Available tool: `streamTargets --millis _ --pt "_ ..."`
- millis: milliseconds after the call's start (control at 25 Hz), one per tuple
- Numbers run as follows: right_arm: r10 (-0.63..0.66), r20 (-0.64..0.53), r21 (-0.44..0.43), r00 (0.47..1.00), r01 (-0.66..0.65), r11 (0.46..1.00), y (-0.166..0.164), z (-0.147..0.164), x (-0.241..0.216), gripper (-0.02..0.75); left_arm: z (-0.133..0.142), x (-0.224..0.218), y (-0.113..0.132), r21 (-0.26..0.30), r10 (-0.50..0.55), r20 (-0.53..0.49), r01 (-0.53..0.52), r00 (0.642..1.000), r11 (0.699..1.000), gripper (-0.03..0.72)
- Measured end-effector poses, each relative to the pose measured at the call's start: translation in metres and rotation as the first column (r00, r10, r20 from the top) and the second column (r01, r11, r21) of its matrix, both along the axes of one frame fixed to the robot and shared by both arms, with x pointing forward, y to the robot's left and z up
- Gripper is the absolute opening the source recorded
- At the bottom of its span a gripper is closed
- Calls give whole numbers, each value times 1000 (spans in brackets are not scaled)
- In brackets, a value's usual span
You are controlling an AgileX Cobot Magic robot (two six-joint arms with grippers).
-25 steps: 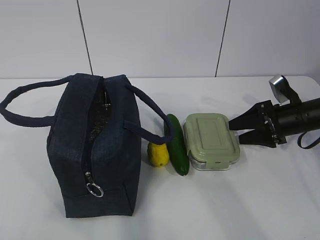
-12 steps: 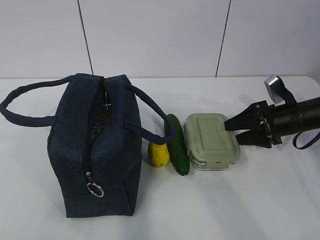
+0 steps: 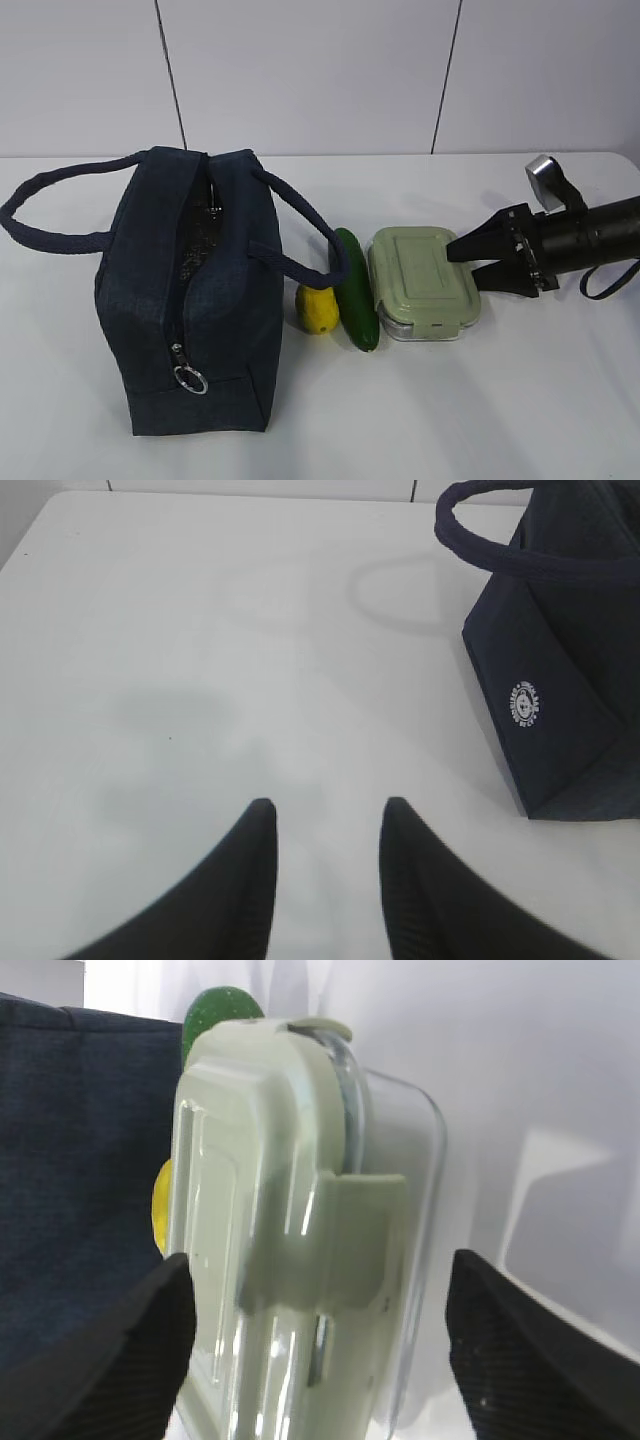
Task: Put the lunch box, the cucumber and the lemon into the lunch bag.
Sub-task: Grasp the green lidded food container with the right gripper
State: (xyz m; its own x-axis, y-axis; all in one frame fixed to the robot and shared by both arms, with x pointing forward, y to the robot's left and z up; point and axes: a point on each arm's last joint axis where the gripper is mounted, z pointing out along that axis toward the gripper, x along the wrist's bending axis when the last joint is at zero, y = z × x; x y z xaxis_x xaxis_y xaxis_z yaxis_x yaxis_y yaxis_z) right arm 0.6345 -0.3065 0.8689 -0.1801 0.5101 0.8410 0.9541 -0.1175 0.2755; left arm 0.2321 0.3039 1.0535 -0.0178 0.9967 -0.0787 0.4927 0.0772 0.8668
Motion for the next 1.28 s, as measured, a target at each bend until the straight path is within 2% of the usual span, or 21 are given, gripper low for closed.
streamTargets --millis 1080,1280 --pt "-18 -31 8 999 18 1000 0 1 1 567 0 0 0 0 0 0 0 1000 1000 253" --pt "9 -35 8 999 -9 1000 11 1 1 567 0 0 0 0 0 0 0 1000 1000 253"
